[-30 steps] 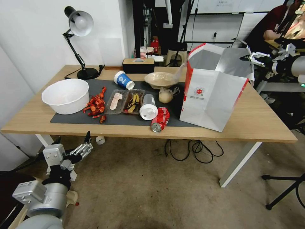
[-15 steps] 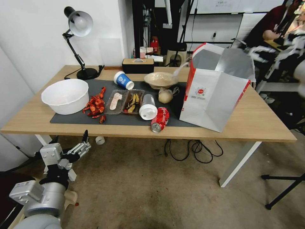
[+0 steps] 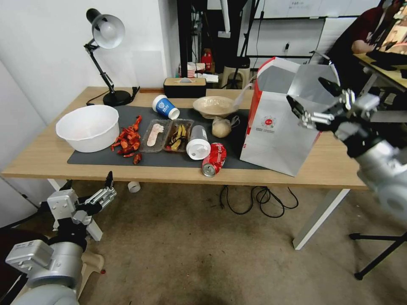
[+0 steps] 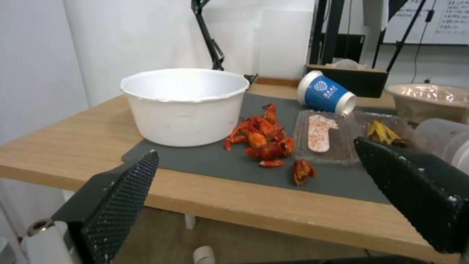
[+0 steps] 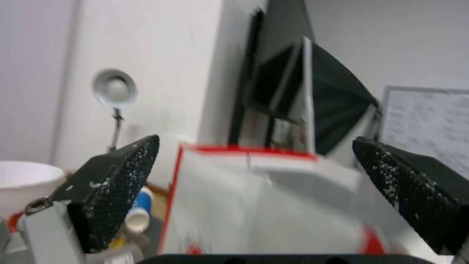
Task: Pick up the food delivery bag from the floor and place it on the table.
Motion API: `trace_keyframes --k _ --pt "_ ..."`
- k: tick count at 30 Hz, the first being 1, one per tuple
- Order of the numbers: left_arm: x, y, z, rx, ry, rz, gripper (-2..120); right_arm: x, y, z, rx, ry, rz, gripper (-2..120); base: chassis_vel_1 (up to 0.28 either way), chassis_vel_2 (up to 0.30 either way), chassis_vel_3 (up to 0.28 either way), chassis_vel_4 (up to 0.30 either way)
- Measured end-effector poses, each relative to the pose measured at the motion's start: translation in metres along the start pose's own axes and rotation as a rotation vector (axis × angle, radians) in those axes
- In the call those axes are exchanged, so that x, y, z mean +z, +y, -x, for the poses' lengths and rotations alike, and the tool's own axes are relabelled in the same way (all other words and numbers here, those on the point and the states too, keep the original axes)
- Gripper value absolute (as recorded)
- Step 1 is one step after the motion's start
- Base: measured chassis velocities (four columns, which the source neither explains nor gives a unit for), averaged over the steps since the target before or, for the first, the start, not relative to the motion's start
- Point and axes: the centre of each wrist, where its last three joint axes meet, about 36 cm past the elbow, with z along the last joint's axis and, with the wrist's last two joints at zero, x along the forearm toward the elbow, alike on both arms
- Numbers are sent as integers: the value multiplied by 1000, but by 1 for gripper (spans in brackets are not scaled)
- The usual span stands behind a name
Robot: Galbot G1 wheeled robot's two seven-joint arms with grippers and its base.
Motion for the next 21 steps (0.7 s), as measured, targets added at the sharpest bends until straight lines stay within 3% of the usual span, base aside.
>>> trace_keyframes --k 5,10,14,21 --pt "4 -4 -3 17 15 -3 100 5 36 -50 171 83 30 100 0 0 0 0" --pt "7 -6 -6 24 29 -10 100 25 48 -84 313 185 69 100 0 0 0 0" --pt "7 -7 -7 31 30 -6 100 47 59 -104 380 268 113 100 0 0 0 0" --pt "7 -6 -7 34 38 1 100 59 71 -110 394 327 171 100 0 0 0 0"
